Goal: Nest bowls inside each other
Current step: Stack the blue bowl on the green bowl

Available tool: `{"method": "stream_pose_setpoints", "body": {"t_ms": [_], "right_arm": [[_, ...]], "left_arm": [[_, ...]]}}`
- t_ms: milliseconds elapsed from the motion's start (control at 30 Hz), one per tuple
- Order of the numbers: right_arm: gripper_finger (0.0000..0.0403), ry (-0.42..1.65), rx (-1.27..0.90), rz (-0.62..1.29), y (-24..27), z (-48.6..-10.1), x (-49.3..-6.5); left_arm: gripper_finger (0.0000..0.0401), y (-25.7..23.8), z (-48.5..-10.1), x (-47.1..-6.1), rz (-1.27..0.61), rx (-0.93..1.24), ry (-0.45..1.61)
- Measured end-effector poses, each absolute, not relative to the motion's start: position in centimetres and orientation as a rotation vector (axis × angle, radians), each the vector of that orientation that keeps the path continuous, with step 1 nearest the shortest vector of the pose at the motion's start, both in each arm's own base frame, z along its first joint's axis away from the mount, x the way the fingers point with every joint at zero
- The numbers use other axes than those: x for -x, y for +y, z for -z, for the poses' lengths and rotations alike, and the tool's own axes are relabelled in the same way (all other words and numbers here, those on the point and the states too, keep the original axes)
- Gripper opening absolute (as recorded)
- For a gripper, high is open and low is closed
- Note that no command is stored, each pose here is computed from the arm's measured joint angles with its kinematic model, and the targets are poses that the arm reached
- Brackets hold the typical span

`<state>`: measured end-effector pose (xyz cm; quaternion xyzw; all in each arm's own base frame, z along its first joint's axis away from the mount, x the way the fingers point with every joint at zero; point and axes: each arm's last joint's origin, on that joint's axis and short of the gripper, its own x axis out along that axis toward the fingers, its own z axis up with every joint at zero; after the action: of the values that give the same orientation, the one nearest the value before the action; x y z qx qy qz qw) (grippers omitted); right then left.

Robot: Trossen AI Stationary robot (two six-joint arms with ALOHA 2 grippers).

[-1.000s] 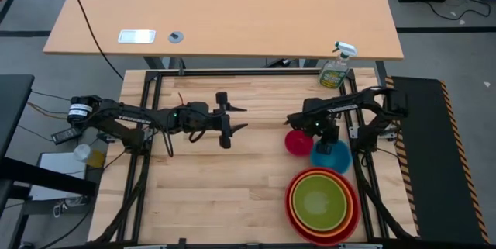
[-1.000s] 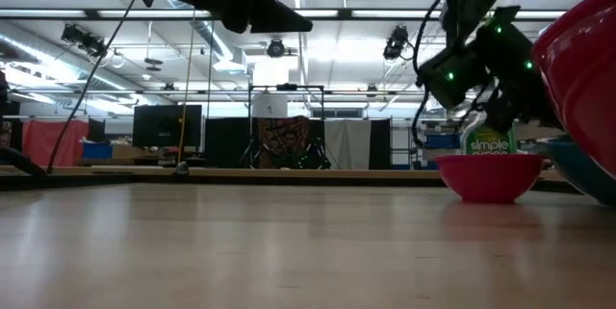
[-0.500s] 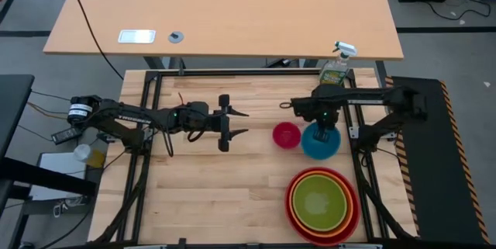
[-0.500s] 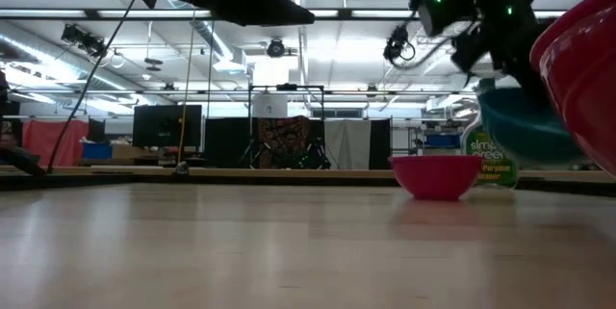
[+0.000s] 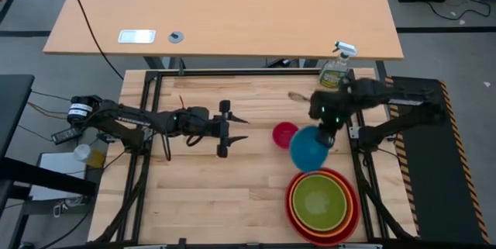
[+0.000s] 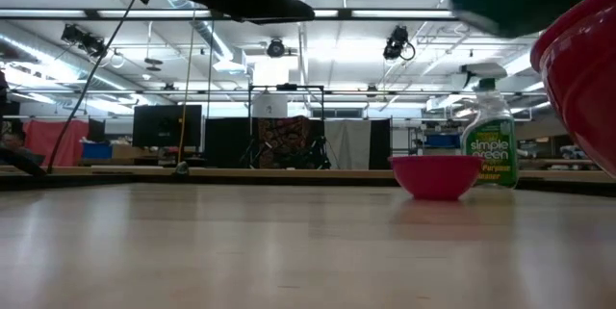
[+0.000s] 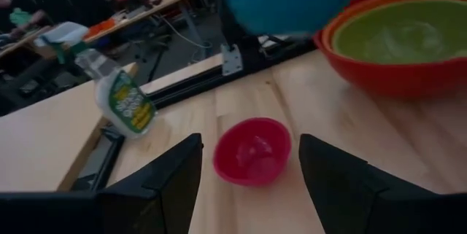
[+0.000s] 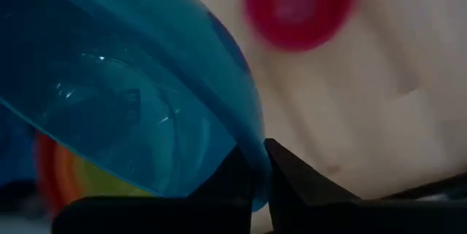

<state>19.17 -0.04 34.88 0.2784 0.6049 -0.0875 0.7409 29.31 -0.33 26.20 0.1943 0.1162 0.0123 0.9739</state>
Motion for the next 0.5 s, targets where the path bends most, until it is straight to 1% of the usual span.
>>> {"method": "stream_pose_setpoints", "body": {"t_ms": [167, 233, 500], "right_arm": [[0.0031, 1.463, -0.667, 0.085, 4.9, -33.8, -20.0], [0.0031, 1.527, -0.674, 0.075, 6.9, -33.0, -20.6], [0.0035, 1.790, -0.574, 0.179, 12.6, -28.1, -23.0]], "left_arm": [[0.0233, -0.8, -26.1, -29.3, -0.007, -0.417, 0.242], [0.0233, -0.8, -26.1, -29.3, -0.007, -0.416, 0.241], [0.0233, -0.8, -26.3, -29.3, -0.012, -0.415, 0.218]]}}
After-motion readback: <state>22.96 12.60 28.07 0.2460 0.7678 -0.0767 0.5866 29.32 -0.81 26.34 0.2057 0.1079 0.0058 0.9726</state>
